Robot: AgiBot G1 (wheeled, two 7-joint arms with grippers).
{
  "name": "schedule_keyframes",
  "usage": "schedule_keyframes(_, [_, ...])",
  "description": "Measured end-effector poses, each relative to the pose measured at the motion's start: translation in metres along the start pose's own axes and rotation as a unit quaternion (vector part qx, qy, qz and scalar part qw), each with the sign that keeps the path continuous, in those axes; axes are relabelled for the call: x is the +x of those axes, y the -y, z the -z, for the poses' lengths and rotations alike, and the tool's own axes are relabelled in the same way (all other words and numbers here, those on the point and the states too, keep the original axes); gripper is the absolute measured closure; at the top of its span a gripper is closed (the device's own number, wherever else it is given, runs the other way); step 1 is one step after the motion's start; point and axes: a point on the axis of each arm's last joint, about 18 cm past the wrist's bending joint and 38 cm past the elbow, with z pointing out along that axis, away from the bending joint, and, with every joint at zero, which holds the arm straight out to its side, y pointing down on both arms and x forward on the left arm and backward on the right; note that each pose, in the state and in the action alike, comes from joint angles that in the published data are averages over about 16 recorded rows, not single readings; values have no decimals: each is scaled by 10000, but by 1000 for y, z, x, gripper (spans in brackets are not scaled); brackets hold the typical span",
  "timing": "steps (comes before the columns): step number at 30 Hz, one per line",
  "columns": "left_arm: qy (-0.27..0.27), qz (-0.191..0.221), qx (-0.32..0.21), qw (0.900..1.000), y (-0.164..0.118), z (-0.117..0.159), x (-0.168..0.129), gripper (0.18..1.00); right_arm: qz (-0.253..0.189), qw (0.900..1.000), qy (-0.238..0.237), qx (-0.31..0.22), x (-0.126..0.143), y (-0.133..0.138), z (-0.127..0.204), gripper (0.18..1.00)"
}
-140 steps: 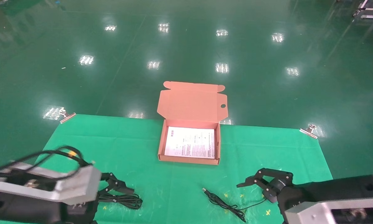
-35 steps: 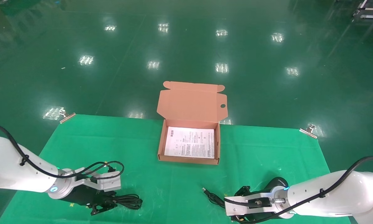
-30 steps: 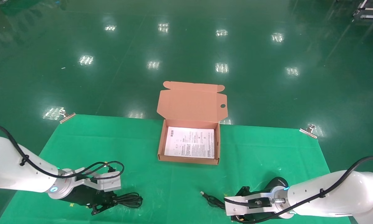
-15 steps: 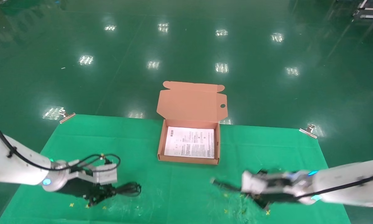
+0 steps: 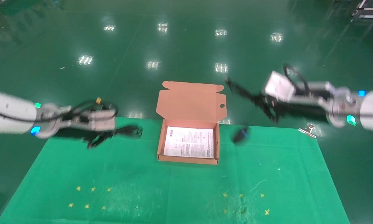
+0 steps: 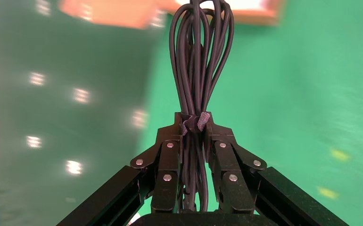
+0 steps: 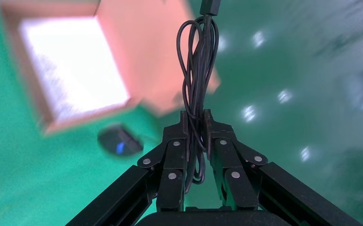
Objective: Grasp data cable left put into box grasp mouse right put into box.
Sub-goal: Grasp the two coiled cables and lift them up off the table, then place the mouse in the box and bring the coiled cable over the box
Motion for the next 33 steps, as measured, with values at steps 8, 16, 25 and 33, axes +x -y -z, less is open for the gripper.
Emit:
schedule_keyframes(8, [828,-307,212,9959,36,14,-52,922,38,9952,-432,881,38,82,-15,944])
schedule_keyframes(16, [1359,-437,421,9889,61,27,-88,923,83,9894,-569,1336,56,132,-30,944])
schedule_keyframes(25, [1599,-544,483,9845,70,36,-104,923,141,9882,-515,1438,52,147,-43,944])
schedule_keyframes(33, [1545,-505,383,9860,60,37,-101,923,98,9902,-397,1336,33,140,-65,944])
